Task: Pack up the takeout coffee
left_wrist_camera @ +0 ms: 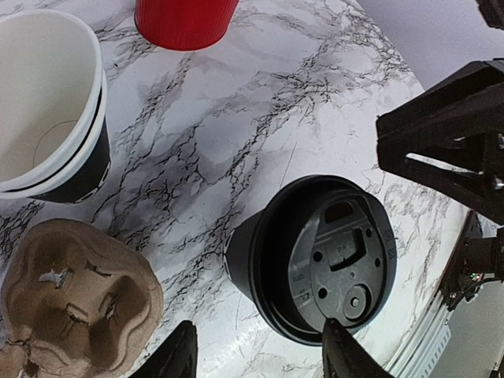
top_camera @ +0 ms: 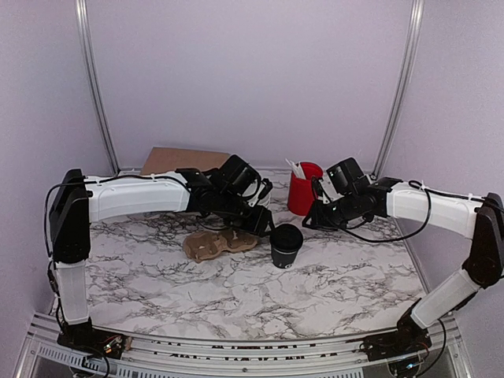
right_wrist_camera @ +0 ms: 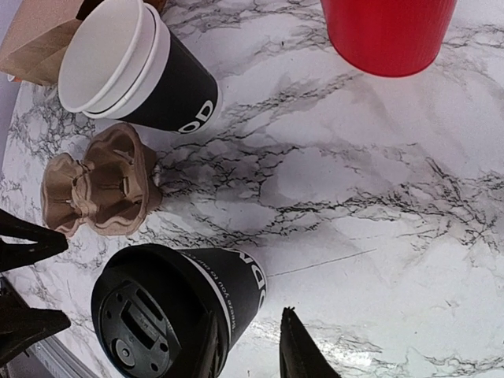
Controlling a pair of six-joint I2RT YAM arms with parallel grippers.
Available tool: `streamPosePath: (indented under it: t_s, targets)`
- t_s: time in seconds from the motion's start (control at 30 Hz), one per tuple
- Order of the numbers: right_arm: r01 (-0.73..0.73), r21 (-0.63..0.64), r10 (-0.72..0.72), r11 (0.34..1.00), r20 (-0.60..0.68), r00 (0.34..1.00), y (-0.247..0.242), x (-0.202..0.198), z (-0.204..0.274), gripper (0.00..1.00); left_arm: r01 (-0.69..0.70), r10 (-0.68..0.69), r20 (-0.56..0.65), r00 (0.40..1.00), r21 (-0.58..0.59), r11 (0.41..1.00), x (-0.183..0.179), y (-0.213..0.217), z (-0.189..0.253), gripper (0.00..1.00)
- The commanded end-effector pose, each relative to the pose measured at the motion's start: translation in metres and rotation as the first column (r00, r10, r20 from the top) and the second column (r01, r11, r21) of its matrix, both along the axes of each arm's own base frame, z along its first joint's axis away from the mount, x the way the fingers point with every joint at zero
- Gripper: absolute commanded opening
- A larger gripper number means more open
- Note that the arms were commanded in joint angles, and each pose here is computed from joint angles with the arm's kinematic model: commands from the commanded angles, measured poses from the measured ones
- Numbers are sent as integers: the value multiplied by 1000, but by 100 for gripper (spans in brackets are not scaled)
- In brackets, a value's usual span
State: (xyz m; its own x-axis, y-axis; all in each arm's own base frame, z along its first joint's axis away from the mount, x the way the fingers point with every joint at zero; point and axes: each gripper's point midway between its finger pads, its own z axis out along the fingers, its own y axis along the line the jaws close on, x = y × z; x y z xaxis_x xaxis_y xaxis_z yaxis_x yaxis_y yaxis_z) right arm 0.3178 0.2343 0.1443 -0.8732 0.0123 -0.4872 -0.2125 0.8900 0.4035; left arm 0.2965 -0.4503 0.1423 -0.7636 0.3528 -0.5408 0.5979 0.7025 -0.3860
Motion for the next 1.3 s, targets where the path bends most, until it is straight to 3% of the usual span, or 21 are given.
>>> streamPosePath:
  t_s: [0.0,0.63,1.27]
  targets:
    - [-34,23,33,999,44,998,9,13,12,27,32,-32,9,999,3,999,-13,7,7,55]
    - [-46,13,45,999,44,998,13,20,5,27,174,-172,-62,983,26,984,-53,-14,-20,54]
    - [-39,2,39,999,46,998,9,16,7,27,70,-67,-36,997,79,994,-20,-8,-38,54]
